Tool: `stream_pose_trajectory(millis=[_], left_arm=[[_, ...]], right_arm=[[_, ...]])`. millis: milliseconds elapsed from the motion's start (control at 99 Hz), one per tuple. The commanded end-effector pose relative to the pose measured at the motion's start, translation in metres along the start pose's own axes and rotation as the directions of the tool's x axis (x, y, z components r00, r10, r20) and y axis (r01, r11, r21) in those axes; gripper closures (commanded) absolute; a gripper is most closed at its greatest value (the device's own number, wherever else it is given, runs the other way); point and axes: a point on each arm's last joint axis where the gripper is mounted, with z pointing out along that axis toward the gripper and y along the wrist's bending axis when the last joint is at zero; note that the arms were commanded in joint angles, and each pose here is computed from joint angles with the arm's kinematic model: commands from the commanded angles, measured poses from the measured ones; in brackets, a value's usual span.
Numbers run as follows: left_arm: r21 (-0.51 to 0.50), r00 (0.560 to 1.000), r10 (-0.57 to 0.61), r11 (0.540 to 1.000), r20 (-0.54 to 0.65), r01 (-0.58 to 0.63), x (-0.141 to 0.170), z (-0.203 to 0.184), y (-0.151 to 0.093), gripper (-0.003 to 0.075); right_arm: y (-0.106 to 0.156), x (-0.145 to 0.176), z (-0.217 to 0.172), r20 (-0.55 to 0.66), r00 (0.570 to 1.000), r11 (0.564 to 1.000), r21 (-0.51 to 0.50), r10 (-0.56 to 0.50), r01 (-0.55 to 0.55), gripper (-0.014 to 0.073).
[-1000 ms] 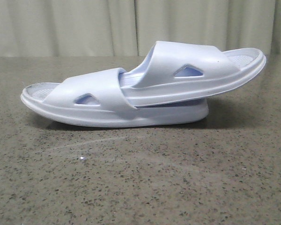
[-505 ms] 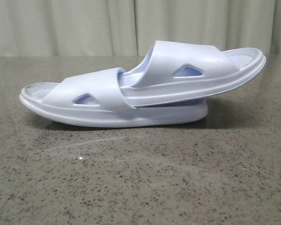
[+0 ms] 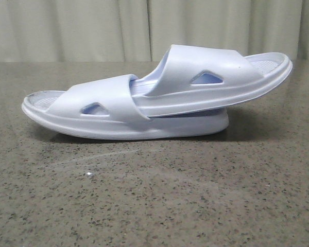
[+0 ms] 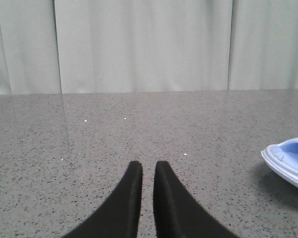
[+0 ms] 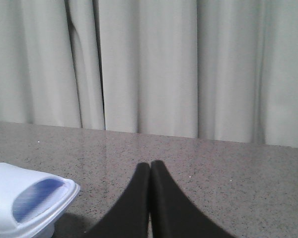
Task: Insert blue slippers together front up
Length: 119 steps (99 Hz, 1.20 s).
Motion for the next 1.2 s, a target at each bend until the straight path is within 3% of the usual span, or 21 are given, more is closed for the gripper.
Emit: stream_pose_trajectory(millis=[0,444,556,838,1192], left_arm=[[0.011,0.995,-0.023,1.0,0.099,0.022,-0.006,-0.002,-0.001,0.0704],[0.011,0.995,-0.023,1.0,0.099,0.022,-0.006,-0.002,-0.001,0.0704],[0.011,0.995,-0.023,1.0,0.099,0.022,-0.006,-0.002,-0.001,0.0704],[0.011,0.995,-0.023,1.0,0.099,0.022,-0.006,-0.002,-0.001,0.0704],[0.011,0.995,-0.023,1.0,0.099,0.022,-0.006,-0.002,-0.001,0.0704]], right_arm=[[-0.005,-0.013,0.0,0.071,0.997,0.999,0.05,-0.024,0.021,0.0702],[-0.004,-0.009,0.001,0.059,0.997,0.998,0.049,-0.052,0.049,0.0702],[-0.005,0.004,0.001,0.042,0.997,0.996,0.066,-0.07,0.067,0.0702],[-0.007,0.041,-0.002,-0.031,0.999,0.99,0.138,0.039,-0.035,0.0702],[-0.004,0.061,-0.015,-0.016,0.999,0.99,0.133,0.04,-0.038,0.0702]])
